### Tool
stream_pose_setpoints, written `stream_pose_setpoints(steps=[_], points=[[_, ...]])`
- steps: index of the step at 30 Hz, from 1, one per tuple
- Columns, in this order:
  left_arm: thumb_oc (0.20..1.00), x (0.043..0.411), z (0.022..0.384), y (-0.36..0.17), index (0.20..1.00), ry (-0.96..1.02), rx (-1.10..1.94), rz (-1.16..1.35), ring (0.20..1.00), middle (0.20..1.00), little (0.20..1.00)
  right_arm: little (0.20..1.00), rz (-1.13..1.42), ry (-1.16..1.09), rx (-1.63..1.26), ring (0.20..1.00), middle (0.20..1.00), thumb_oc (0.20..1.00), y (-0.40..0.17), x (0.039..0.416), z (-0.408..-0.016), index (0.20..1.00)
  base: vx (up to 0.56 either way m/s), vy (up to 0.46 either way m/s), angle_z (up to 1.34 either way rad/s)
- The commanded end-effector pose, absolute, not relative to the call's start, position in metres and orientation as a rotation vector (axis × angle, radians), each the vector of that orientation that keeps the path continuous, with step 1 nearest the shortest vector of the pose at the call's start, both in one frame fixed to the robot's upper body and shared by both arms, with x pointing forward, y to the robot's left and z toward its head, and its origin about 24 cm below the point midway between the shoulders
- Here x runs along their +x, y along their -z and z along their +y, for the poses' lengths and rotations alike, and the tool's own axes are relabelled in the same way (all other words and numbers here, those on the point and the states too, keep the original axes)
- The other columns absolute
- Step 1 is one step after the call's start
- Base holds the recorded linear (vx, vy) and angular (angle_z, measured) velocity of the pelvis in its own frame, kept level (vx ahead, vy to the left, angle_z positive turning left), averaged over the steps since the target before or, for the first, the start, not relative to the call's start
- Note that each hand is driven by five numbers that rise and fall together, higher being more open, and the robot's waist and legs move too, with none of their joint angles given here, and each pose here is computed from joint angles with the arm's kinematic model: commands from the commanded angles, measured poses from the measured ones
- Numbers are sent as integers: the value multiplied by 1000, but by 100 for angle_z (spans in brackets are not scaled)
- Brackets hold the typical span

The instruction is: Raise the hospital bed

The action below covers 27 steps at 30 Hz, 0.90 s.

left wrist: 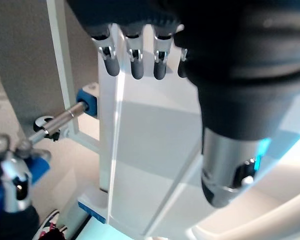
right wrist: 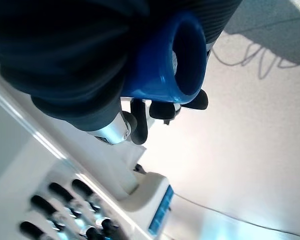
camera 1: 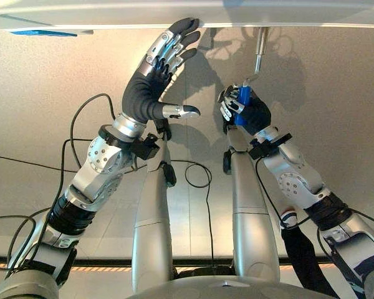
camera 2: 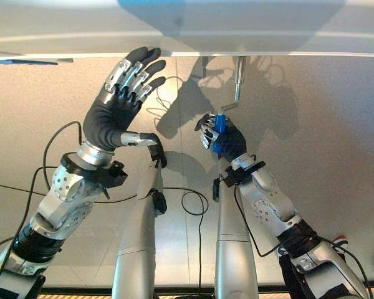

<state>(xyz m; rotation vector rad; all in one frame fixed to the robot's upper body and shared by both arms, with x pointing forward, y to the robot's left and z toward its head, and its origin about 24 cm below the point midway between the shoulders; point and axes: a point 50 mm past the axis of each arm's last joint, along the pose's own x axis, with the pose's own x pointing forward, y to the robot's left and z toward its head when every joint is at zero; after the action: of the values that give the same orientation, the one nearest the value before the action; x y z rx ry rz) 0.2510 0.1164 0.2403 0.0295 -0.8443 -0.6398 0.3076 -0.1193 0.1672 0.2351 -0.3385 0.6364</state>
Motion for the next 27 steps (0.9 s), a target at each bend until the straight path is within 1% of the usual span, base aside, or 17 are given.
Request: stream_pose_setpoints(steps=[1, 4, 8, 11, 13, 14, 16, 17, 18, 19, 20, 21, 22, 23, 25, 26, 27], points=[[1000, 231, 102, -257, 1000, 743, -30, -979, 1000, 1000, 1000, 200, -571, -898, 45, 200, 200, 200, -213, 297, -61, 200, 0, 0, 0], [1000, 233, 100, -257, 1000, 748, -53, -978, 1000, 1000, 1000, 200, -524, -858, 31, 200, 200, 200, -207, 312, -54, 200, 0, 0, 0], [1000, 230, 95, -255, 1000, 780, -135, -962, 1000, 1000, 1000, 200, -380, -633, -39, 200, 200, 200, -189, 359, -52, 200, 0, 0, 0], [1000, 227, 91, -255, 1000, 811, -158, -954, 1000, 1000, 1000, 200, -276, -462, -110, 200, 200, 200, -178, 387, -68, 200, 1, 11, 0], [1000, 228, 86, -253, 1000, 833, -169, -936, 1000, 1000, 1000, 200, -176, -293, -130, 200, 200, 200, -169, 405, -97, 200, 0, 0, 0], [1000, 228, 85, -253, 1000, 834, -168, -937, 1000, 1000, 1000, 200, -177, -293, -129, 200, 200, 200, -170, 405, -98, 200, 0, 0, 0], [1000, 227, 80, -253, 1000, 870, -177, -926, 1000, 1000, 1000, 200, -72, -129, -117, 200, 200, 200, -161, 417, -135, 200, 0, 0, 0], [1000, 227, 79, -253, 1000, 871, -177, -926, 1000, 1000, 1000, 200, -73, -129, -116, 200, 200, 200, -161, 417, -136, 200, 0, 0, 0], [1000, 226, 77, -252, 1000, 888, -179, -921, 1000, 1000, 1000, 200, -23, -54, -133, 200, 200, 200, -156, 418, -160, 200, 0, 0, 0], [1000, 226, 77, -252, 1000, 888, -180, -921, 1000, 1000, 1000, 200, -23, -54, -133, 200, 200, 200, -156, 418, -161, 200, 11, 13, 4], [1000, 225, 75, -252, 1000, 900, -167, -921, 1000, 1000, 1000, 200, 17, 33, -125, 200, 200, 200, -152, 417, -187, 200, 8, 10, 5], [1000, 225, 75, -252, 1000, 901, -167, -921, 1000, 1000, 1000, 200, 17, 33, -125, 200, 200, 200, -152, 417, -187, 200, 12, 16, 6], [1000, 226, 74, -252, 1000, 903, -155, -922, 1000, 1000, 1000, 200, 51, 114, -131, 200, 200, 200, -149, 414, -213, 200, 5, 6, 5], [1000, 226, 74, -252, 1000, 904, -155, -922, 1000, 1000, 1000, 200, 51, 115, -131, 200, 200, 200, -150, 414, -213, 200, 8, 14, 5], [1000, 226, 73, -254, 1000, 909, -142, -929, 1000, 1000, 1000, 200, 78, 195, -140, 200, 200, 200, -148, 409, -237, 200, 2, 4, 2], [1000, 227, 73, -254, 1000, 911, -130, -929, 1000, 1000, 1000, 200, 100, 271, -148, 200, 200, 200, -147, 403, -262, 200, 0, 0, 0], [1000, 227, 73, -254, 1000, 912, -130, -929, 1000, 1000, 1000, 200, 100, 272, -148, 200, 200, 200, -147, 403, -262, 200, 0, 0, 0]])
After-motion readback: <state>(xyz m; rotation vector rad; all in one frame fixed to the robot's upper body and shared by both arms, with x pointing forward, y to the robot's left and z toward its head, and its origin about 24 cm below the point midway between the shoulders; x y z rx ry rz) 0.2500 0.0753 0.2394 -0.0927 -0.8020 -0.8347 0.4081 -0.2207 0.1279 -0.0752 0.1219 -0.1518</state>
